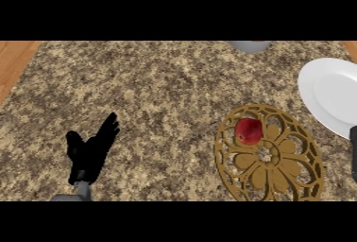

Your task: Pick the bell pepper from the placemat and place it in the plate

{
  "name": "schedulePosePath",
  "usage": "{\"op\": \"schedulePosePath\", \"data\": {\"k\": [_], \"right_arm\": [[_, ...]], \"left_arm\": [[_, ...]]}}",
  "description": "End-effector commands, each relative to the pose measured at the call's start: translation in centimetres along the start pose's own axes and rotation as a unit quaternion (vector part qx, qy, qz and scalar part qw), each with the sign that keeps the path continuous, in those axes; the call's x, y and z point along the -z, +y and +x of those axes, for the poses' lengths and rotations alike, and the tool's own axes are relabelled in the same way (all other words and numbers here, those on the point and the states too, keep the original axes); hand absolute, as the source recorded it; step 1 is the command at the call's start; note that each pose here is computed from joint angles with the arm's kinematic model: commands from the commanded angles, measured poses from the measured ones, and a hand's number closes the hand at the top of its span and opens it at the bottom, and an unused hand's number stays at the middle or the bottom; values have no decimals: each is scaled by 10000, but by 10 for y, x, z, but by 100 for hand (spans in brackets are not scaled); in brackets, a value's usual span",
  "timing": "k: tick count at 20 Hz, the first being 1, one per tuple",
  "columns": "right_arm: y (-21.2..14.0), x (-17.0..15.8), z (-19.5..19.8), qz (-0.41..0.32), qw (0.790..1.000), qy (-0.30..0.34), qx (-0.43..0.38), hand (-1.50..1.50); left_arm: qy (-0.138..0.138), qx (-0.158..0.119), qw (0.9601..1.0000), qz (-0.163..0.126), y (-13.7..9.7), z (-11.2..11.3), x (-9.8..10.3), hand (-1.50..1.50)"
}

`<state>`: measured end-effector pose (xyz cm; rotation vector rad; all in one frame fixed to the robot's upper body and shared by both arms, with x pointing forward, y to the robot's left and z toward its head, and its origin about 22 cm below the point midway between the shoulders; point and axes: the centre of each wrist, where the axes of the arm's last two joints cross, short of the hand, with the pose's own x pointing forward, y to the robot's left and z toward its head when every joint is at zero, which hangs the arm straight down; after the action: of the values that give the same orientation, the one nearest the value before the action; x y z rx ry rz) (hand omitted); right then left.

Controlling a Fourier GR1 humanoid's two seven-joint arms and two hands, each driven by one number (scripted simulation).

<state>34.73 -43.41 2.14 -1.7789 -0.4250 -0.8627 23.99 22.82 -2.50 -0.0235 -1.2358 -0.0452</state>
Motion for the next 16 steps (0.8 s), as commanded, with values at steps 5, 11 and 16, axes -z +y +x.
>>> {"op": "schedulePosePath", "data": {"k": [5, 11, 16], "right_arm": [[1, -16, -6, -946, 9830, -72, 1571, -150], [-9, -55, 12, -502, 9736, 282, 2208, -150], [-22, -99, -9, 216, 9665, -14, 2558, -150]], "left_arm": [[158, -108, 9998, 53, 10, -5, 4, 0], [217, -1, 9996, 192, 13, -12, -4, 0], [248, -184, 9992, 259, 13, -13, -5, 0]]}}
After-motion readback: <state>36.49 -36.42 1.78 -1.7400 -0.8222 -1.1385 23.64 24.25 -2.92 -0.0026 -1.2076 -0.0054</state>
